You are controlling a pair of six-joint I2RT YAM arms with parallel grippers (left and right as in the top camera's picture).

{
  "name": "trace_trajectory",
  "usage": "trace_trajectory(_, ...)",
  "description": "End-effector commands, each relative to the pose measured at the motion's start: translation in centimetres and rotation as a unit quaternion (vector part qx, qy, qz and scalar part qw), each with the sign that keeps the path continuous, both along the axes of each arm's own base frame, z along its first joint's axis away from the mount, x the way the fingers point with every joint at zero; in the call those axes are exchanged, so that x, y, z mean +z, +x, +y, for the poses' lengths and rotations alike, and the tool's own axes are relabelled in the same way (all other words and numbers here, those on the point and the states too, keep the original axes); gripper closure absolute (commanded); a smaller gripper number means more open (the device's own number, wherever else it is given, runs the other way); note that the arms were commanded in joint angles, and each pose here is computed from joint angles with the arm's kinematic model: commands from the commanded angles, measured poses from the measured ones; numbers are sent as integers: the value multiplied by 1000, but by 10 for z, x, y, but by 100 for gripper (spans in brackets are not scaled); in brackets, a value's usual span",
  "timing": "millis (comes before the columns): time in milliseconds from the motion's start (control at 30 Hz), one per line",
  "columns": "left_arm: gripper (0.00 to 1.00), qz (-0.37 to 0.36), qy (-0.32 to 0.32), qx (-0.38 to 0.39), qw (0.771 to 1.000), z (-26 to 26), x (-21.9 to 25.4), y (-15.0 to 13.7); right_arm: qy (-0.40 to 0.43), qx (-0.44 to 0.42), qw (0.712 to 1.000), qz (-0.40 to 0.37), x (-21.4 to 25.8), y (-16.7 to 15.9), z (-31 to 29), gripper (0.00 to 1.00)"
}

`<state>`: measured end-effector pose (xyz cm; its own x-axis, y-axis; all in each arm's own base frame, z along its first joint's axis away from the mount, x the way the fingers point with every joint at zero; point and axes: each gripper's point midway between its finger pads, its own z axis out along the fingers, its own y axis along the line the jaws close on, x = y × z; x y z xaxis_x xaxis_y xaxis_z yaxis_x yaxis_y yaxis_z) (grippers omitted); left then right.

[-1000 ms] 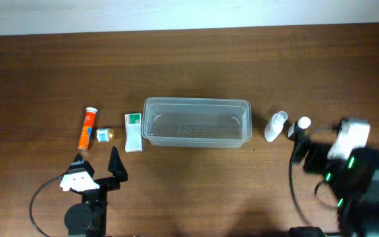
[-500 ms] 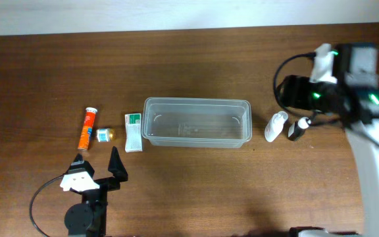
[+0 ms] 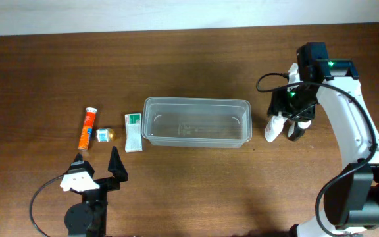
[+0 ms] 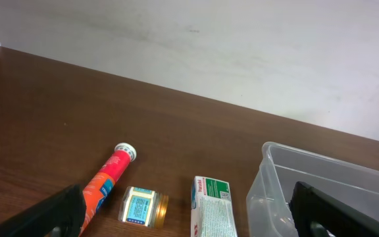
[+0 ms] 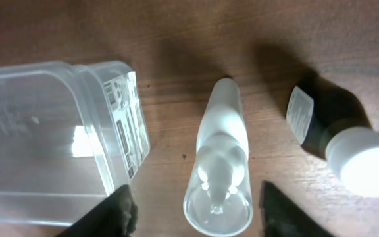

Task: Pack container
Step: 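Move the right gripper to the white lotion bottle and grasp it, then lift the white bottle with the right gripper and lower it into the container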

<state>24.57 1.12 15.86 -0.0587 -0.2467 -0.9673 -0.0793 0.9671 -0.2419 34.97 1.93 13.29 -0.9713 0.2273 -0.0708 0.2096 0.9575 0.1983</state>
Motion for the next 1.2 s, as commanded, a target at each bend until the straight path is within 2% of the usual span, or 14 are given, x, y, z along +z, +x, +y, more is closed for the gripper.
trace_trajectory(0,0,-1,6,-7,1000,-3,-1,0,-4,-3,1000,17,-12,-7,-3,55)
trace_trajectory(233,0,-1,6,-7,1000,-3,-1,0,-4,-3,1000,18,-16,-8,-3,66)
trace_trajectory(300,0,-1,6,-7,1000,-3,-1,0,-4,-3,1000,18,-16,-8,-3,71)
trace_trajectory(533,0,-1,6,-7,1000,-3,-1,0,-35,-4,999,-27,9,2,-11,76)
trace_trajectory(600,0,-1,6,-7,1000,-3,-1,0,-37,-3,999,-38,18,2,-11,82)
trace_trajectory(667,0,-1,6,-7,1000,-3,-1,0,-39,-1,998,-47,25,3,-10,84)
trace_trajectory(833,1,-1,6,-7,1000,-3,-1,0,-53,18,993,-108,72,7,3,85)
trace_trajectory(1033,0,-1,6,-7,1000,-3,-1,0,-40,81,978,-189,146,-3,51,86)
trace_trajectory(1167,0,-1,6,-7,1000,-3,-1,0,-22,116,973,-198,157,-17,88,89)
